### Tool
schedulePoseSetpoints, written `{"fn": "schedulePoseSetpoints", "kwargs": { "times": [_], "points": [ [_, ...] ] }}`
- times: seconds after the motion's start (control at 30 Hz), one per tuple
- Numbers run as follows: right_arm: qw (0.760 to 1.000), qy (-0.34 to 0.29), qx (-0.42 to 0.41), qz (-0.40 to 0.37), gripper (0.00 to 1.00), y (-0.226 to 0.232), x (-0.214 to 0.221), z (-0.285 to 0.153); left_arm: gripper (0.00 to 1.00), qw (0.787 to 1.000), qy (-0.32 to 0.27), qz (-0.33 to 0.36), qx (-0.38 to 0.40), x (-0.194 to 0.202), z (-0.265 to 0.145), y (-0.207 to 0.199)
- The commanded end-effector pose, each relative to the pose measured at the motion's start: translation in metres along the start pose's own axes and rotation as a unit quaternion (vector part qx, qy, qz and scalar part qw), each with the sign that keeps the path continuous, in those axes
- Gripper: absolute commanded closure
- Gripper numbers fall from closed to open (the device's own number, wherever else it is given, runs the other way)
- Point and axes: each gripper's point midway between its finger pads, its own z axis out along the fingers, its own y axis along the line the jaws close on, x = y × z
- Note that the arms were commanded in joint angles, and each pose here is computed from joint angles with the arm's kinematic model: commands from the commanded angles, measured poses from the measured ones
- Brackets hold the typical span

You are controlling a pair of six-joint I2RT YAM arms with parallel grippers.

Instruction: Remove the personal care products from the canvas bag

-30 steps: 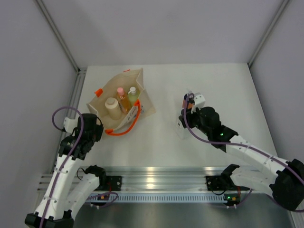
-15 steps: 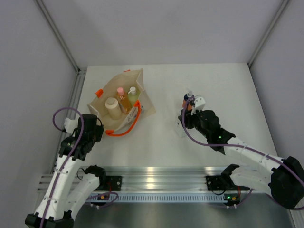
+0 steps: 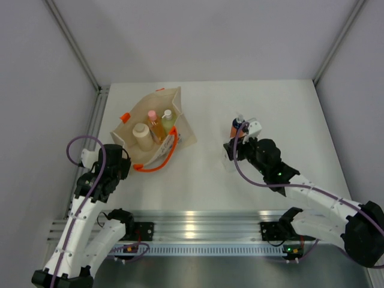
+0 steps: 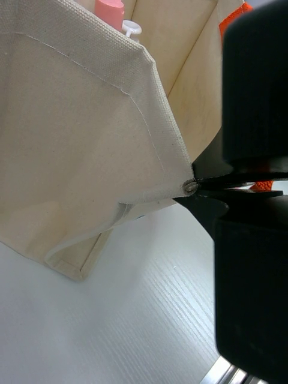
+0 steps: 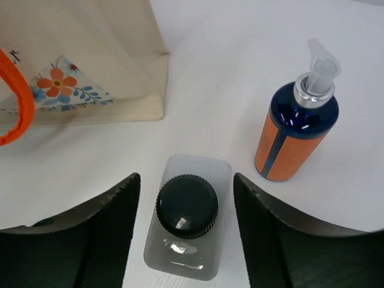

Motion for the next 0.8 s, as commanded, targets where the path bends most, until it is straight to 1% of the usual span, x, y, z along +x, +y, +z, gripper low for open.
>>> {"fn": "schedulePoseSetpoints", "kwargs": {
  "times": [0.0, 0.17, 0.2, 0.23, 0.27, 0.3, 0.47, 0.5, 0.57, 0.6, 0.67, 0.7, 0.73, 0.77],
  "points": [
    [0.995, -0.095, -0.022, 0.005, 0.36, 0.008, -0.057, -0.006, 1.0, 1.0, 0.01, 0.003, 0.001, 0.003, 0.0, -0.003],
    [0.996, -0.09, -0.024, 0.005, 0.27, 0.009, -0.061, -0.01, 1.0, 1.0, 0.012, 0.002, 0.002, 0.003, -0.001, -0.004],
    [0.995, -0.094, -0.026, 0.007, 0.26, 0.011, -0.068, -0.011, 1.0, 1.0, 0.014, 0.003, 0.002, 0.004, -0.001, -0.004],
    [0.995, -0.095, -0.026, 0.008, 0.24, 0.011, -0.071, -0.012, 1.0, 1.0, 0.015, 0.002, 0.002, 0.004, -0.001, -0.005],
    [0.995, -0.092, -0.02, 0.014, 0.18, 0.01, -0.079, -0.014, 1.0, 1.0, 0.018, 0.0, 0.004, 0.005, -0.002, -0.006],
    [0.996, -0.088, -0.017, 0.014, 0.17, 0.01, -0.084, -0.014, 1.0, 1.0, 0.018, -0.003, 0.004, 0.005, -0.002, -0.006],
    [0.998, -0.055, -0.018, 0.018, 0.17, 0.017, -0.109, -0.01, 1.0, 0.999, 0.034, -0.006, 0.001, 0.011, -0.002, -0.01],
    [0.997, -0.065, -0.025, 0.019, 0.16, 0.023, -0.129, -0.012, 1.0, 0.999, 0.036, -0.007, 0.002, 0.011, -0.002, -0.011],
    [0.999, -0.029, -0.033, 0.019, 0.17, 0.03, -0.123, -0.006, 1.0, 0.999, 0.041, -0.013, 0.0, 0.013, -0.002, -0.012],
    [0.998, -0.038, -0.043, 0.023, 0.17, 0.037, -0.141, -0.007, 1.0, 0.999, 0.041, -0.017, -0.001, 0.013, -0.002, -0.012],
    [0.997, 0.0, -0.066, 0.029, 0.18, 0.05, -0.133, 0.003, 1.0, 0.999, 0.042, -0.026, -0.003, 0.014, 0.0, -0.013],
    [0.996, -0.009, -0.078, 0.032, 0.19, 0.061, -0.151, 0.002, 1.0, 0.999, 0.043, -0.028, -0.002, 0.014, -0.001, -0.014],
    [0.995, 0.002, -0.094, 0.033, 0.2, 0.07, -0.151, 0.005, 1.0, 0.999, 0.043, -0.028, 0.003, 0.013, -0.001, -0.017],
    [0.993, 0.029, -0.107, 0.028, 0.22, 0.08, -0.14, 0.014, 1.0, 0.999, 0.043, -0.029, 0.003, 0.013, -0.001, -0.019]
  ]
}}
